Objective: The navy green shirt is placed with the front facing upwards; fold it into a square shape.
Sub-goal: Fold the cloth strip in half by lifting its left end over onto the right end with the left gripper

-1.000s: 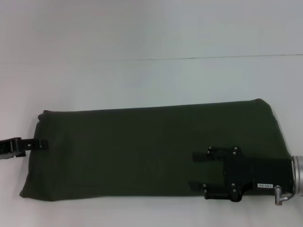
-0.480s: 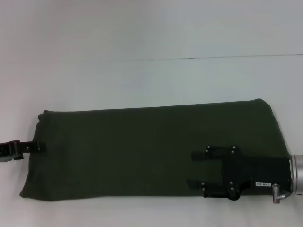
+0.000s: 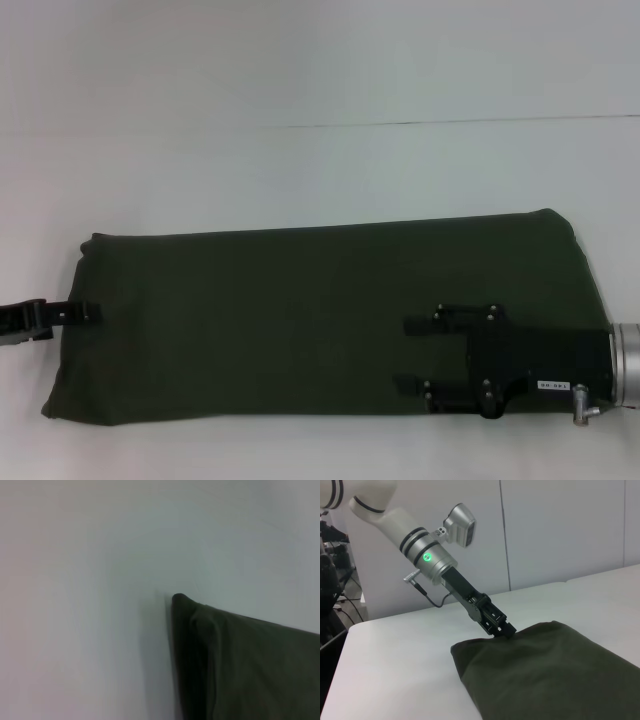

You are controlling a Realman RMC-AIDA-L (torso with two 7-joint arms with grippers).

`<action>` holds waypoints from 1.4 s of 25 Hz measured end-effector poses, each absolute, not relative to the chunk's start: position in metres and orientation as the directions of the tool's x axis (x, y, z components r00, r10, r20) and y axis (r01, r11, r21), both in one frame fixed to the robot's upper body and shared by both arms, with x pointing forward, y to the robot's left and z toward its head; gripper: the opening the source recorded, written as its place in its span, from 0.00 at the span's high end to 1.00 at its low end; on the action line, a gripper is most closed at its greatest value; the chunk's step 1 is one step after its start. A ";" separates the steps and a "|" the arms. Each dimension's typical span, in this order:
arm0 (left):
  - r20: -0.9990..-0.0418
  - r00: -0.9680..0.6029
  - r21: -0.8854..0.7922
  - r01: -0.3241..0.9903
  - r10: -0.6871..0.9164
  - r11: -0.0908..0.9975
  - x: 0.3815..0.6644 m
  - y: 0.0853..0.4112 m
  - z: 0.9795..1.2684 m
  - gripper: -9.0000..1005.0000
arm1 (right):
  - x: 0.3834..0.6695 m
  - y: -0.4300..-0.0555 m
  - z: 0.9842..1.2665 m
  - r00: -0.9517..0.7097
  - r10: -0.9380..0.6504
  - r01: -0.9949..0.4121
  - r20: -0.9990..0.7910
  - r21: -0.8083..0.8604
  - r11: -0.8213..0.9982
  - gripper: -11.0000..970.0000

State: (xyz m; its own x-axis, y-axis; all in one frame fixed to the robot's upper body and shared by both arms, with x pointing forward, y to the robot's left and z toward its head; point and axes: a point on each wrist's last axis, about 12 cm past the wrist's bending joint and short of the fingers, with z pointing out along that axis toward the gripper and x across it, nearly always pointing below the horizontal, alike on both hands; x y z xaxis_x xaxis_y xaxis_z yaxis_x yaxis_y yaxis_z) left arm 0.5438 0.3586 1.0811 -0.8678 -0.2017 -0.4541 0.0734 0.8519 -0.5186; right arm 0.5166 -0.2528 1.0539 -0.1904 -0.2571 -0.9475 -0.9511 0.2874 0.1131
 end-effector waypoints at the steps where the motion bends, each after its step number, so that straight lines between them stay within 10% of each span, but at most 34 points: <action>1: -0.455 -0.868 -0.518 0.073 -0.202 0.852 0.544 0.359 1.081 0.12 | 0.517 -0.253 1.054 -0.190 -0.258 -0.951 -0.947 0.112 0.289 0.24; 35: -0.432 -0.886 -0.547 0.106 -0.171 0.830 0.551 0.344 1.079 0.12 | 0.522 -0.251 1.054 -0.185 -0.273 -0.950 -0.944 0.101 0.294 0.24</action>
State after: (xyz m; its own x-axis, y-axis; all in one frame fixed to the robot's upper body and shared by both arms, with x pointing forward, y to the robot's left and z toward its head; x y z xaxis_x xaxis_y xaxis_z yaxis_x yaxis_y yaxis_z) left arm 0.5512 0.3437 1.0791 -0.8858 -0.1707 -0.4315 0.1065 0.8303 -0.5470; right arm 0.5218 -0.2506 1.0544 -0.1848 -0.2729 -0.9441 -0.9505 0.2939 0.1011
